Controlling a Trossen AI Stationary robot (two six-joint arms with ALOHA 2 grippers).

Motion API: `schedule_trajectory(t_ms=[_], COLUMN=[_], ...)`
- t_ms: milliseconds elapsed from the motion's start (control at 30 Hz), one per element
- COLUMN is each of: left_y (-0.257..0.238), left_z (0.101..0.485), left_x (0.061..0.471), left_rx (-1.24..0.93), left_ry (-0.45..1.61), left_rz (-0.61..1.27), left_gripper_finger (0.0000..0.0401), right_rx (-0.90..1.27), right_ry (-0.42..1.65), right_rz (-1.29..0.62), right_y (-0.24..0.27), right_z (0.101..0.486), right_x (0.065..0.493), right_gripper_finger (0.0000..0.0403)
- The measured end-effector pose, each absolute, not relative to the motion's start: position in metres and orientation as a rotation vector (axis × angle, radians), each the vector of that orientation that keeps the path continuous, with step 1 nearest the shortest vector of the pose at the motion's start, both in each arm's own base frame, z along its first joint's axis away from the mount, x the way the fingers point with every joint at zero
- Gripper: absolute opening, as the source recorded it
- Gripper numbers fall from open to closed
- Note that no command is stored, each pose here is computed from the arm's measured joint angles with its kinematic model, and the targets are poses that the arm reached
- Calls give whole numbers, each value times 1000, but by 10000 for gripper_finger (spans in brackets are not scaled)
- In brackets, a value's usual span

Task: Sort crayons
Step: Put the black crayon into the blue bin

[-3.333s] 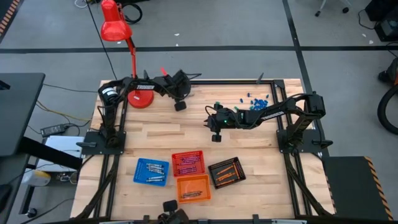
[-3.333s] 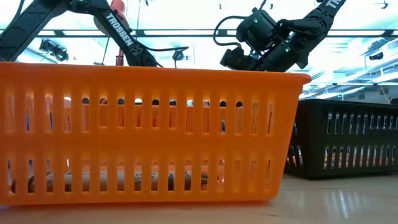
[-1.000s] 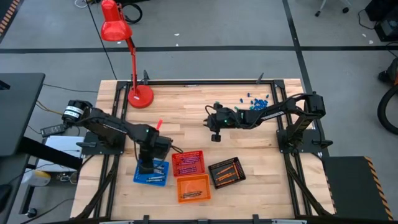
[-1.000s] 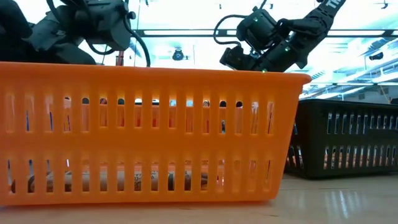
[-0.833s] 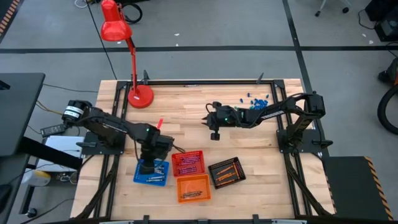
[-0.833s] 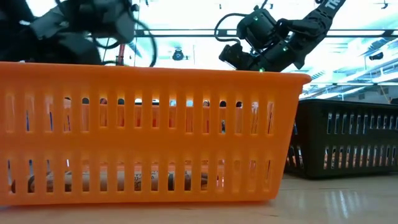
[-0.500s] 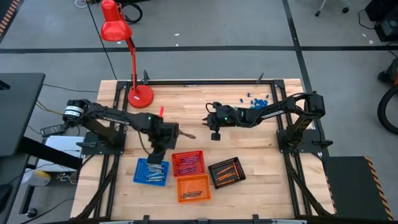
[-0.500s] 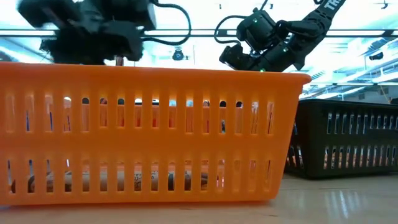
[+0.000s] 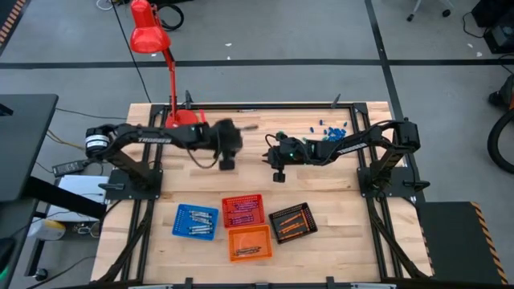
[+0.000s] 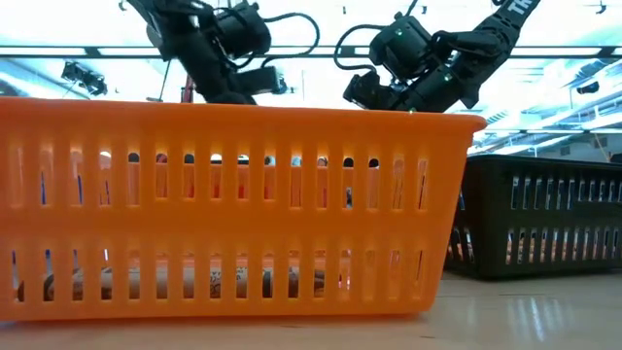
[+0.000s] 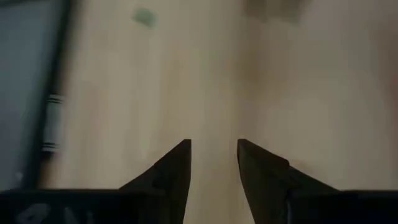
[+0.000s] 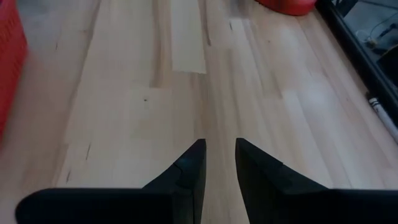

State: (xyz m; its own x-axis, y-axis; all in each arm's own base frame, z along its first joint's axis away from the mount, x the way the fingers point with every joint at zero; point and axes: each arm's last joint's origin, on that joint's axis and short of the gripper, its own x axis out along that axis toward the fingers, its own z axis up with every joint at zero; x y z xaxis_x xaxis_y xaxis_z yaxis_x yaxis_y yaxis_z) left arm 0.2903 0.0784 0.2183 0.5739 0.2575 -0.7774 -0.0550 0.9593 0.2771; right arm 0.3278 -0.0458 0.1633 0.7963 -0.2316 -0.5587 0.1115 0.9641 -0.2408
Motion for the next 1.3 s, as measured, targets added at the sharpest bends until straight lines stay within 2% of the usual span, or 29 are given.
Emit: schedule_trajectory(t_ms=[167,300,467,800,933,1300], left_y=[126,158,185,224,233,276], left_z=[214,204,189,150,147,148], left_x=[291,284,278,280,285,304], left_rx=[230,198,132,165,210,116], left_ry=[882,890,879,848,820,887], left_rz=[375,466,430,438,446,429], left_gripper_finger=[142,142,142,142,142,142], right_rx=[-141,-13,35,34,15,-16], right_ry=[639,623,589,551,552,563], right_rz=[-175,-211,-126,-141,-135,-127], right_y=[-45,-45,-42,-47,-47,-47], right_z=[161,161,163,166,166,166], right_x=[327,327,329,331,331,330], right_gripper_finger=[91,91,91,91,91,91])
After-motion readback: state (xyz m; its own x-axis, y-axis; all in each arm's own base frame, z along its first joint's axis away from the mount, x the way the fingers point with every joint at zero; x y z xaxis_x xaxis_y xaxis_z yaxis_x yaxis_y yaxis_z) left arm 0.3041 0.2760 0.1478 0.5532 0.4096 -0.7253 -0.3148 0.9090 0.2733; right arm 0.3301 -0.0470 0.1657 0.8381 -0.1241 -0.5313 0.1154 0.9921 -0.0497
